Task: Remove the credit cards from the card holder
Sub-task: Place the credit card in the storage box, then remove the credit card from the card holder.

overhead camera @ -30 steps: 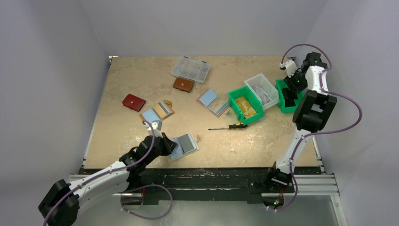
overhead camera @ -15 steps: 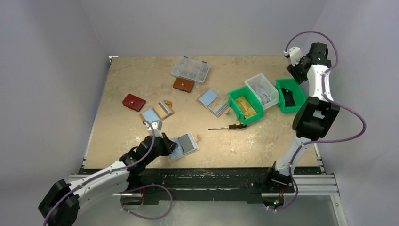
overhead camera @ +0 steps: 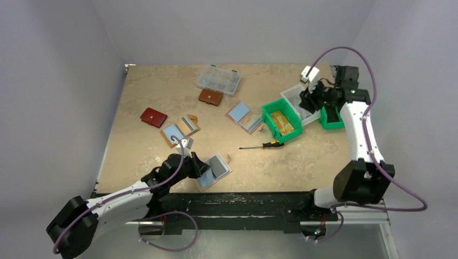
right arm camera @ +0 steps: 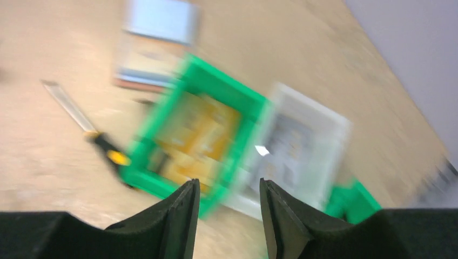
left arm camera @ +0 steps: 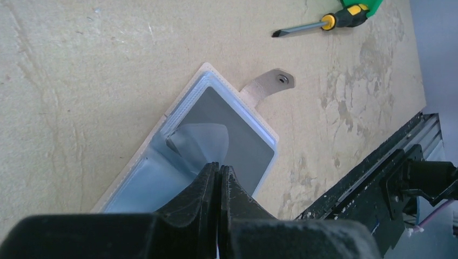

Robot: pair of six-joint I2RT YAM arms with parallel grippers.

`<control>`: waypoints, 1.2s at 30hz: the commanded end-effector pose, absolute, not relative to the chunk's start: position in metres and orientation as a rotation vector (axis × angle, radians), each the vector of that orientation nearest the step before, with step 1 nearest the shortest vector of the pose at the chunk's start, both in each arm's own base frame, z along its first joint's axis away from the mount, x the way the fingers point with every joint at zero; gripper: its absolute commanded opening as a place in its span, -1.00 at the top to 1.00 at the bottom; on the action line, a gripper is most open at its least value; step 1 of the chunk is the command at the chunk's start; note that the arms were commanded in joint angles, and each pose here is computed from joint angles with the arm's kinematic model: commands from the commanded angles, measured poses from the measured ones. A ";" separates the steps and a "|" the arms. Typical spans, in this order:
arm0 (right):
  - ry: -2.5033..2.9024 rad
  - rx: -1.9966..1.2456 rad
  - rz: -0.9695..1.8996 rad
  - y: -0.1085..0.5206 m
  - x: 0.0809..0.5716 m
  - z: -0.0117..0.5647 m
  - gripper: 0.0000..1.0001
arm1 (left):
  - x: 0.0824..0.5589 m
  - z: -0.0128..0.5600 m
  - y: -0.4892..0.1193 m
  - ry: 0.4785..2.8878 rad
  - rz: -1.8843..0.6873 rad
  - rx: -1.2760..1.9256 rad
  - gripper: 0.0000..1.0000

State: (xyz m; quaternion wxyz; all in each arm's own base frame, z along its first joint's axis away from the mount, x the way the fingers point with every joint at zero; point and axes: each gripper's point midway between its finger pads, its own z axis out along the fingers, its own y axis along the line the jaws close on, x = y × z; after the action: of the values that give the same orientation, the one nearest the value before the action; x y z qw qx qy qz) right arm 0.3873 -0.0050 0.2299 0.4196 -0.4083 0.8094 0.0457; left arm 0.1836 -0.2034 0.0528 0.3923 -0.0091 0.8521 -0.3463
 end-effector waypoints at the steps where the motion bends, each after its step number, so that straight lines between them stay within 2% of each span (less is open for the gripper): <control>1: 1.789 -1.165 0.646 0.113 0.327 0.228 -0.05 | 0.191 0.088 -0.230 2.057 -1.011 0.081 1.00; 6: 1.646 -1.298 0.980 0.188 0.273 0.211 -0.05 | 0.197 0.097 -0.247 2.034 -1.056 0.144 1.00; 14: 1.641 -1.297 1.175 0.215 0.246 0.190 -0.03 | 0.205 0.112 -0.283 1.997 -1.164 0.268 1.00; 18: 1.687 -1.298 1.075 0.229 0.250 0.181 -0.03 | 0.205 0.104 -0.291 2.021 -1.171 0.297 1.00; 22: 1.693 -1.354 1.032 0.244 0.243 0.175 -0.03 | 0.207 0.082 -0.278 2.109 -1.071 0.250 1.00; 28: 1.548 -1.659 0.979 0.270 0.202 0.144 -0.04 | 0.213 0.054 -0.243 2.211 -0.837 0.147 1.00; 34: 1.476 -1.838 0.828 0.281 0.194 0.113 -0.02 | 0.212 0.047 -0.213 2.253 -0.675 0.075 1.00; 36: 1.469 -1.861 0.807 0.284 0.192 0.108 -0.01 | 0.211 0.049 -0.209 2.252 -0.664 0.057 0.88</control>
State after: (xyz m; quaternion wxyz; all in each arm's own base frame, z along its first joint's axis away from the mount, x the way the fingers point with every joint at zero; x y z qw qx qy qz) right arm 0.1799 0.2813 0.1178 0.2943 -0.6738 0.5761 0.3571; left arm 0.2078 -0.2276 0.0498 0.3706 0.0355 0.8769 -0.3041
